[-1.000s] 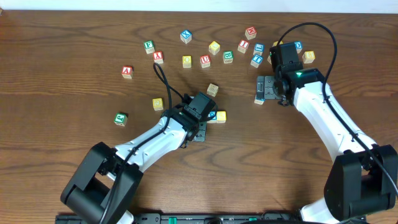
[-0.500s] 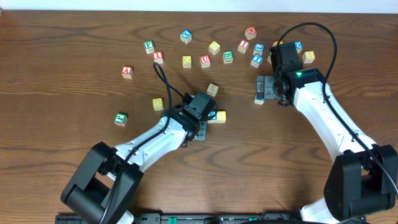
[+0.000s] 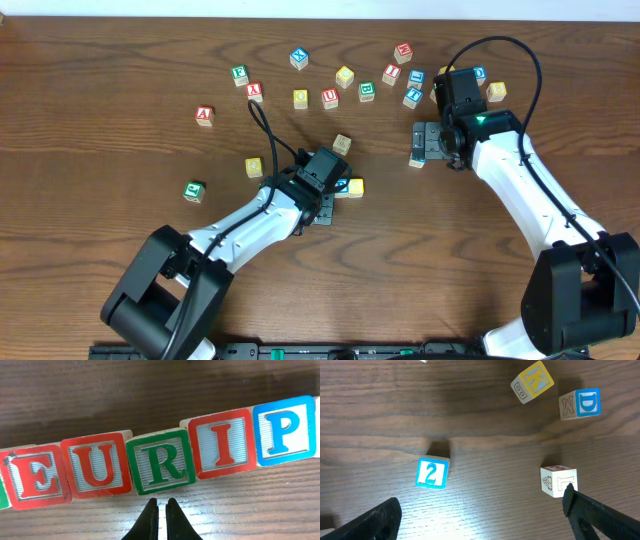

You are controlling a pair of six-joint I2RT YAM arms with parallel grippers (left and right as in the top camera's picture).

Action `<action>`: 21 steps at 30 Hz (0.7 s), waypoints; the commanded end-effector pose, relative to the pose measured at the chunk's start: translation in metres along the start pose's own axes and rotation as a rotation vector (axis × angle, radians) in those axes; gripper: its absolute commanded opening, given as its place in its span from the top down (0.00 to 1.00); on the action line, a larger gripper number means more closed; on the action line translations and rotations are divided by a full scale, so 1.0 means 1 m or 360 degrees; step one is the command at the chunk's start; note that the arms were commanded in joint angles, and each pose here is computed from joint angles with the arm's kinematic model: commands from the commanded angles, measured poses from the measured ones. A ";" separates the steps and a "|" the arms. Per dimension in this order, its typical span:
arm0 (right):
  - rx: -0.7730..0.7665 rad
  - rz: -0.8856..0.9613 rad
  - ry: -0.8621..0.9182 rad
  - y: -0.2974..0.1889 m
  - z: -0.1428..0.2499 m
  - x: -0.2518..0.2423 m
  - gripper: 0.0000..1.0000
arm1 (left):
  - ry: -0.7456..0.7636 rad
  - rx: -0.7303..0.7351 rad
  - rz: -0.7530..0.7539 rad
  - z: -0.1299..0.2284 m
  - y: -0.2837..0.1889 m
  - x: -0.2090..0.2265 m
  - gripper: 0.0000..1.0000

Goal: Spell out NEURIPS

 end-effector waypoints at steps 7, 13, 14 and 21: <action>-0.0028 -0.0006 0.0025 -0.004 -0.006 0.000 0.01 | 0.0014 0.0005 -0.0054 0.003 0.007 0.003 0.92; -0.0027 -0.0006 0.0024 -0.004 -0.006 0.000 0.01 | 0.0018 -0.0013 -0.0051 0.002 0.007 0.002 0.93; -0.0027 -0.0006 0.0025 -0.004 -0.006 0.000 0.01 | 0.0018 -0.0015 -0.0052 0.001 0.007 0.002 0.93; -0.0024 -0.0016 0.0024 -0.004 -0.006 0.000 0.01 | 0.0017 -0.0025 -0.0057 0.001 0.007 0.003 0.93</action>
Point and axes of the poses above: each gripper's point midway between its finger pads, its own y axis out along the fingers, its own x axis along the line the jaws close on, z = x × y, the point moved 10 cm from there along -y, back along the fingers, and after that the axes turned 2 degrees about y, right-handed, at the moved point
